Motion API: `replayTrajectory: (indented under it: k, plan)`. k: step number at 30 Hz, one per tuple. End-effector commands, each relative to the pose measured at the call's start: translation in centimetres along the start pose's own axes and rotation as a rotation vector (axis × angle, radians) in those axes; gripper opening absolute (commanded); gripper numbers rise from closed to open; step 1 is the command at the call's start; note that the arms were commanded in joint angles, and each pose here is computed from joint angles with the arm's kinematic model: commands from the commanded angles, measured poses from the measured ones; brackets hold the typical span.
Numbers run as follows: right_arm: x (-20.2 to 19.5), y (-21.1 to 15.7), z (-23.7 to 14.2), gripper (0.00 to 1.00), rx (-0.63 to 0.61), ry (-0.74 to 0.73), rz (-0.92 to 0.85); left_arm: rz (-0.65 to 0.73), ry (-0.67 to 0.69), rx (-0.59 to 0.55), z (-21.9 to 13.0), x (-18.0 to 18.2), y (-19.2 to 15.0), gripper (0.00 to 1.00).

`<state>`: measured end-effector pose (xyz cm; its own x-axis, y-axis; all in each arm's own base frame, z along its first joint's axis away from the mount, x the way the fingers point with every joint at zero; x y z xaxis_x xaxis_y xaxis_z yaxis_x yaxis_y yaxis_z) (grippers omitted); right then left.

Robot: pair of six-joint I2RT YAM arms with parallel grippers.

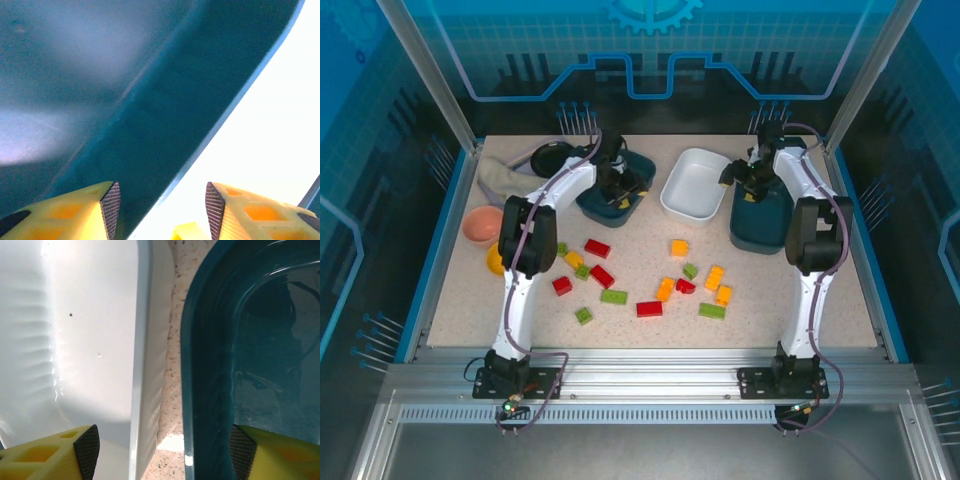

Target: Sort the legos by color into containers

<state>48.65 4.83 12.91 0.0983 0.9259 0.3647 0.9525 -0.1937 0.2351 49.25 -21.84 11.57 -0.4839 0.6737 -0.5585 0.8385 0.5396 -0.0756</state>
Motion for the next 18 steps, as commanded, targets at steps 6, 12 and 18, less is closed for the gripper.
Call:
replayTrajectory:
  k: [6, 12, 18]
  plan:
    - [2.4, -0.2, 2.4, 0.63, 0.063, -0.013, -0.064, -0.036, -0.129, 0.048, 0.9, -3.3, -0.3, 0.52]
    - [3.5, -1.1, 4.4, 0.46, 0.135, -0.071, -0.146, -0.022, -0.159, 0.008, -0.5, -4.2, 0.0, 0.55]
    - [4.5, -2.2, 5.5, 0.26, 0.176, -0.104, -0.233, -0.038, -0.094, -0.204, -6.0, -3.2, 1.2, 0.63]
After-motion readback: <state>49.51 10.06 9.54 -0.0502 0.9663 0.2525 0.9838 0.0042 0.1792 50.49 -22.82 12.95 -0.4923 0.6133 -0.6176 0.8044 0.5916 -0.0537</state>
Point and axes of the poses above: each hand's point on the last joint's axis, 136 mm out from that joint toward the fingers, its own z axis out along the fingers, its own x axis along the line the jaws close on, y = z × x, the point moved 4 cm from there along -z, back along the fingers, and after that the axes turned 12 degrees about -z, right-handed, at the moved point
